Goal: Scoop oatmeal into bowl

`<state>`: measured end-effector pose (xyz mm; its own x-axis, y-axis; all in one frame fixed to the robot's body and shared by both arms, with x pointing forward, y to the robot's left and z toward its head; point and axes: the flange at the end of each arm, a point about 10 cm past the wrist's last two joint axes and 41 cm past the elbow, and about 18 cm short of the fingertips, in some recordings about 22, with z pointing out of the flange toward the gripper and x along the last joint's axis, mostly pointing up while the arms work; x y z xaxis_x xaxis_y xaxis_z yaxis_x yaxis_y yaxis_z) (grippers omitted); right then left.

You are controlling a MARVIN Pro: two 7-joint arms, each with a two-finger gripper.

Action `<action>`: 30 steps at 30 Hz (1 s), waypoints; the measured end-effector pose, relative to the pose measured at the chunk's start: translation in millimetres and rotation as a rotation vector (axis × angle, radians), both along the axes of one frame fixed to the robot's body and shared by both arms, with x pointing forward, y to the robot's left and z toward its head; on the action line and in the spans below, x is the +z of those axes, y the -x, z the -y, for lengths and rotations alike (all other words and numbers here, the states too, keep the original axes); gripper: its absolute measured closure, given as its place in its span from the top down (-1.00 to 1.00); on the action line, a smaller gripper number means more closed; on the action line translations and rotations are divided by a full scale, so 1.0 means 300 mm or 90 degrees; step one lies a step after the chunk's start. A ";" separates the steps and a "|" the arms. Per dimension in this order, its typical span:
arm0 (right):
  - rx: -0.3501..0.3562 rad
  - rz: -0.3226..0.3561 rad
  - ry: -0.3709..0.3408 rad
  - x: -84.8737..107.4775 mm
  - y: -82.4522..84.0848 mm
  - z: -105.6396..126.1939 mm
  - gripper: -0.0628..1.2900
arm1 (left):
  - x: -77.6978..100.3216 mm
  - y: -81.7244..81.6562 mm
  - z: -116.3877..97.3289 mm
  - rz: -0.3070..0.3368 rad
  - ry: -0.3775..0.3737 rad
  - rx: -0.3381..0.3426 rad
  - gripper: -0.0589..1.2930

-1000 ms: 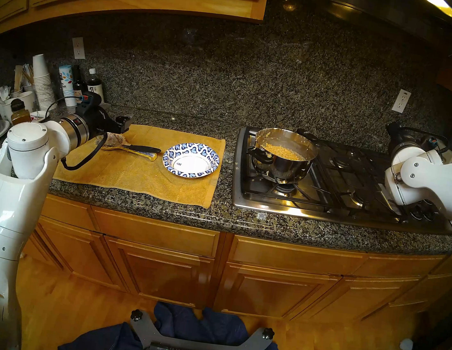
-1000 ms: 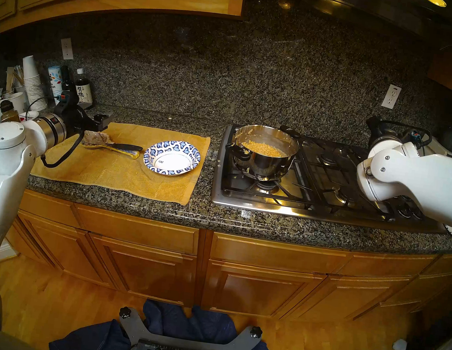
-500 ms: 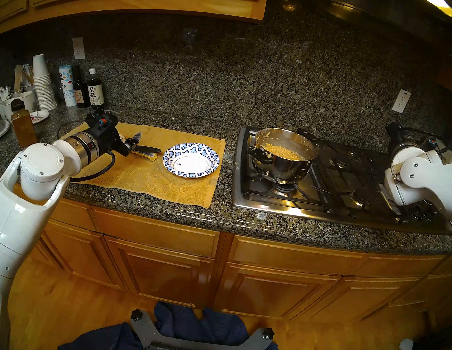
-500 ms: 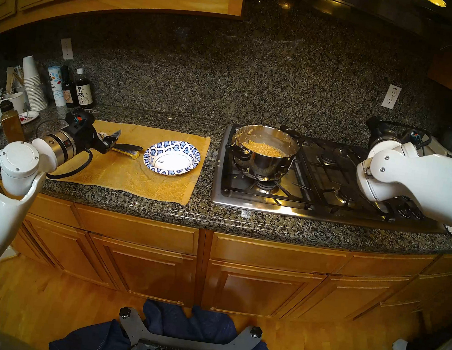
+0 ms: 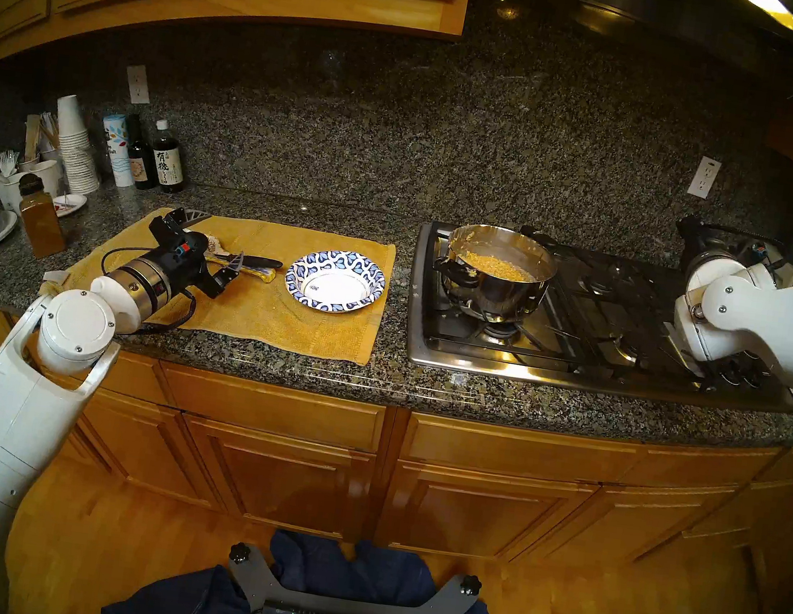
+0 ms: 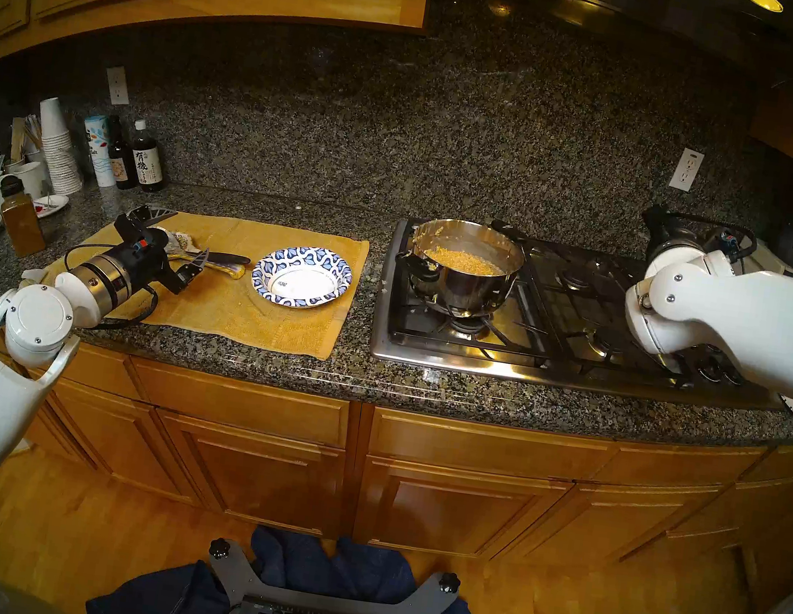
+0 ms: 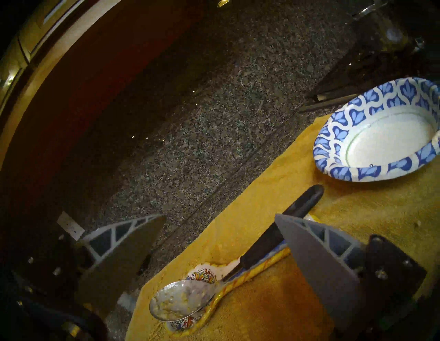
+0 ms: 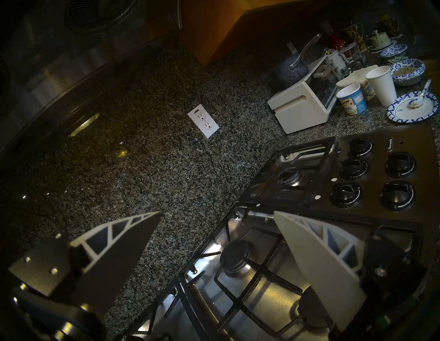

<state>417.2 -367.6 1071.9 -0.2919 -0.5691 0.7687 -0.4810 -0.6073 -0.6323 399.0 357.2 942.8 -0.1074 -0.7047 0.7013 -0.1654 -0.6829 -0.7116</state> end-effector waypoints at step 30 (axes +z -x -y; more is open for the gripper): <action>-0.001 0.000 0.000 -0.001 0.000 -0.001 0.92 | -0.012 -0.063 0.104 -0.025 -0.110 -0.125 0.91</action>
<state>417.3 -367.4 1071.5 -0.2919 -0.5692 0.7687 -0.4821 -0.6066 -0.6322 417.8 326.0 939.3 -0.2283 -0.7831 0.5785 -0.3124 -0.5039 -0.8053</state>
